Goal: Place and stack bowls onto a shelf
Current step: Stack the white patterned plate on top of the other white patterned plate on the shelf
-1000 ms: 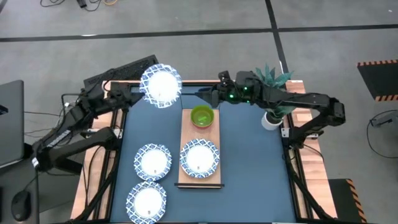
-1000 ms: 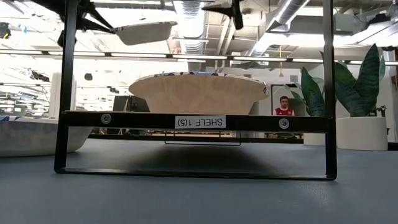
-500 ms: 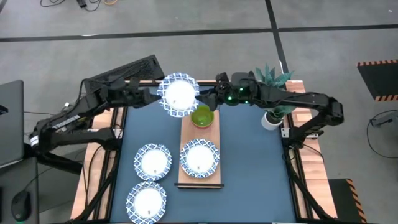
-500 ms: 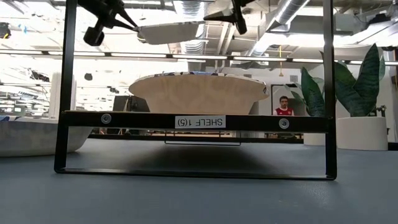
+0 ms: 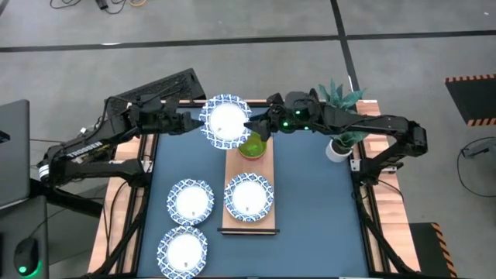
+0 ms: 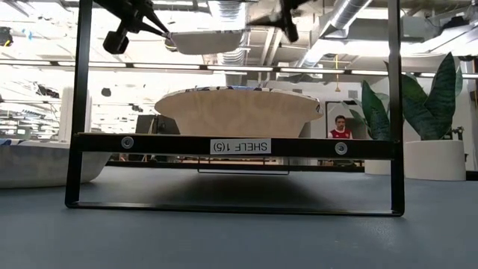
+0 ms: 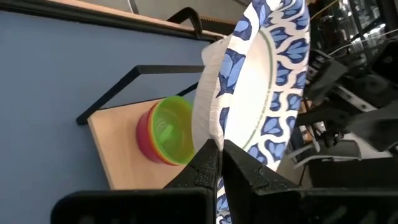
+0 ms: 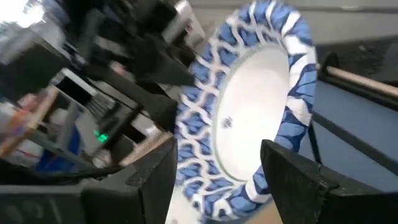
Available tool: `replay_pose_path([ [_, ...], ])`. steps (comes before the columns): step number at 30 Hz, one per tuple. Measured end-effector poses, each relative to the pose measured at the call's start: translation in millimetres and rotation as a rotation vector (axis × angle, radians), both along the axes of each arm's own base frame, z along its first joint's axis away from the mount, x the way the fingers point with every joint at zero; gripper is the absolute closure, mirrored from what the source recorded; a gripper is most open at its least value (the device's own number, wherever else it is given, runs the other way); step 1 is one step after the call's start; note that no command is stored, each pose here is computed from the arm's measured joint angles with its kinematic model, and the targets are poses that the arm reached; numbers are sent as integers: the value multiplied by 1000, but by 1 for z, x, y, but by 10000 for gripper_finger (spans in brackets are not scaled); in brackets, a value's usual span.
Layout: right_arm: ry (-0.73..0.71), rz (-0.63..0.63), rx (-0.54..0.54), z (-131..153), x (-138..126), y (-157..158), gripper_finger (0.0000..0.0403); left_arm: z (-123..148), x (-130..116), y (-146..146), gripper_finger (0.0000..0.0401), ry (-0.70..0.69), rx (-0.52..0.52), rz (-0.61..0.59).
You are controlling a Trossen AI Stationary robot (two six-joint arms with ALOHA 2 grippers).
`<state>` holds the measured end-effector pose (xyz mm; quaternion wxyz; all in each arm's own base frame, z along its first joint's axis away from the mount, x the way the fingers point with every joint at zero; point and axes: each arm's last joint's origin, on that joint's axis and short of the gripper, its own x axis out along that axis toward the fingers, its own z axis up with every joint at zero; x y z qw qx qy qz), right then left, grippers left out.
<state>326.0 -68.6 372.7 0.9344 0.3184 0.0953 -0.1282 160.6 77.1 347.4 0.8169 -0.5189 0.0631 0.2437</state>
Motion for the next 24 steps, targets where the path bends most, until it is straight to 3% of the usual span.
replay_pose_path([
  [4, 5, -39, -5, 14, -20, 7, 149, 1, -1, 0, 401, -4, 4, 2],
  [7, 93, -101, -25, 10, -27, 9, 149, 1, -1, -1, 401, -4, 6, 1],
  [16, 153, -127, -22, -9, -11, 0, 149, 1, -1, -1, 401, -3, 7, -2],
  [24, 122, -94, -11, -18, 5, -5, 150, 1, -1, -1, 401, -3, 7, -4],
])
